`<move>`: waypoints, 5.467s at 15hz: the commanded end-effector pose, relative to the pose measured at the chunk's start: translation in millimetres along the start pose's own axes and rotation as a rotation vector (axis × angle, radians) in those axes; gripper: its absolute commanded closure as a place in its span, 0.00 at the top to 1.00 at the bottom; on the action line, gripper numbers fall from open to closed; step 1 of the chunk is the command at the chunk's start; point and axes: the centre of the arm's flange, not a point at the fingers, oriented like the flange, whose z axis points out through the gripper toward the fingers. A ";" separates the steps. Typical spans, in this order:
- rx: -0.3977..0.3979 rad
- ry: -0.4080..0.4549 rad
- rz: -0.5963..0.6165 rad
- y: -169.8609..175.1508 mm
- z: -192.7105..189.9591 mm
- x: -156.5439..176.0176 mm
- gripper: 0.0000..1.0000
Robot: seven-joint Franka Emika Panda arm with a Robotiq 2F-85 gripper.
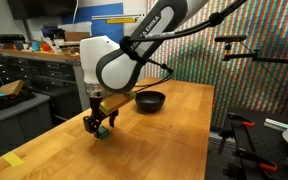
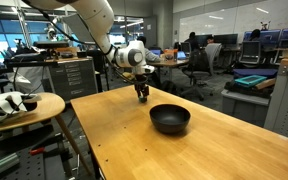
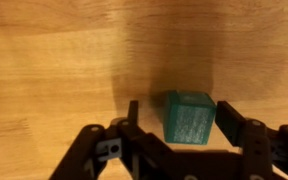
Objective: Put the green block in the black bowl
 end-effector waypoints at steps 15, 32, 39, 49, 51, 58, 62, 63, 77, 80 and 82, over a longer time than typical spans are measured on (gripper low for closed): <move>-0.009 0.043 0.005 20.8 -45.8 18.9 0.18; -0.050 0.166 0.121 141.5 -176.1 18.3 0.18; -0.071 0.122 0.251 227.7 -175.3 -2.6 0.18; -0.062 0.049 0.373 282.3 -115.5 -26.8 0.18; -0.051 0.044 0.401 289.3 -104.5 -27.9 0.18; -0.002 -0.022 0.501 302.7 -63.5 -34.3 0.18; 0.008 -0.043 0.525 299.5 -46.4 -36.4 0.18; 0.011 -0.048 0.526 297.8 -44.4 -37.0 0.38; 0.022 -0.022 0.470 287.7 -120.3 -39.7 1.00; 0.005 -0.018 0.433 284.2 -160.0 -41.3 1.00; -0.019 -0.022 0.405 281.1 -184.0 -45.0 1.00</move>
